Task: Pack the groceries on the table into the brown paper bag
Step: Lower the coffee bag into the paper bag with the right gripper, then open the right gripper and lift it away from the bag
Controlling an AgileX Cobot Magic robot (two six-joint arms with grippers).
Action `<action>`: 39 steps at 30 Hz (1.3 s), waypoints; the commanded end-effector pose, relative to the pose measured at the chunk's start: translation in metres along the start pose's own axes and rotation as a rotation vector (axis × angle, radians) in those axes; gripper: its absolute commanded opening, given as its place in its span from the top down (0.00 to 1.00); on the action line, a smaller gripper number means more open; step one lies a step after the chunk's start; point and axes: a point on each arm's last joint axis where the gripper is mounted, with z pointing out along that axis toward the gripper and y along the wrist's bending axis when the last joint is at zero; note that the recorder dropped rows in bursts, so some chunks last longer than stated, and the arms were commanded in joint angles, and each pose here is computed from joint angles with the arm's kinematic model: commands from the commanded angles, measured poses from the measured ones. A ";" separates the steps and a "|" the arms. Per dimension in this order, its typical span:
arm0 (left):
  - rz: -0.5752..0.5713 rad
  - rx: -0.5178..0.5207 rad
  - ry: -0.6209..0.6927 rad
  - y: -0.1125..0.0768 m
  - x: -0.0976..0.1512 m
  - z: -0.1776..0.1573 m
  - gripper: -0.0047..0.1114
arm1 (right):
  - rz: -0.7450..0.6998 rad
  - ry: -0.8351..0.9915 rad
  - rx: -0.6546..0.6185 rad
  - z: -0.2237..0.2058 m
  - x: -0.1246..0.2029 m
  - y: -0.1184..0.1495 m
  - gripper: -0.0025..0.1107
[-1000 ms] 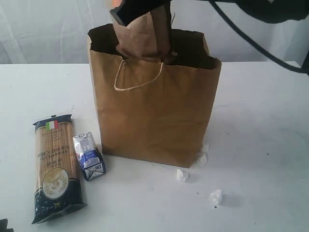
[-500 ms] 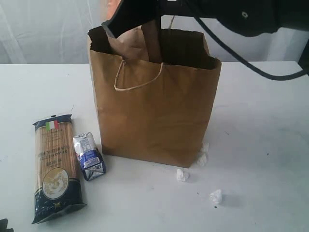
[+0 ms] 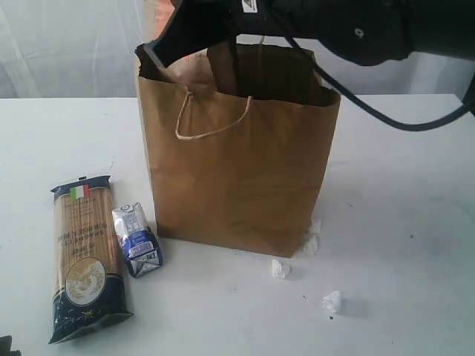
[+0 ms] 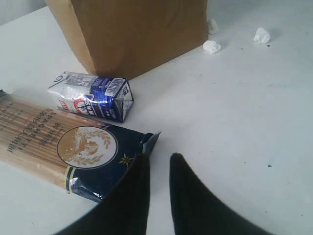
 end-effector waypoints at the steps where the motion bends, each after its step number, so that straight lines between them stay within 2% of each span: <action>1: -0.002 0.008 0.002 -0.001 0.001 0.000 0.78 | 0.002 0.002 0.007 -0.001 -0.004 -0.002 0.98; 7: -0.002 0.008 0.002 -0.001 0.001 0.000 0.78 | 0.047 0.015 0.001 -0.001 -0.001 -0.001 0.95; 14: -0.002 0.008 0.002 -0.001 0.001 0.000 0.78 | 0.052 0.014 -0.002 -0.001 -0.002 0.000 0.86; 23: -0.002 0.008 0.002 -0.001 0.001 0.000 0.78 | 0.053 0.002 -0.007 -0.005 -0.006 0.002 0.86; 31: -0.002 0.008 0.002 -0.001 0.001 0.000 0.78 | 0.050 0.018 0.028 -0.031 -0.019 -0.009 0.86; 39: -0.002 0.008 0.002 -0.001 0.001 0.000 0.78 | 0.055 0.023 0.060 -0.078 -0.025 -0.017 0.86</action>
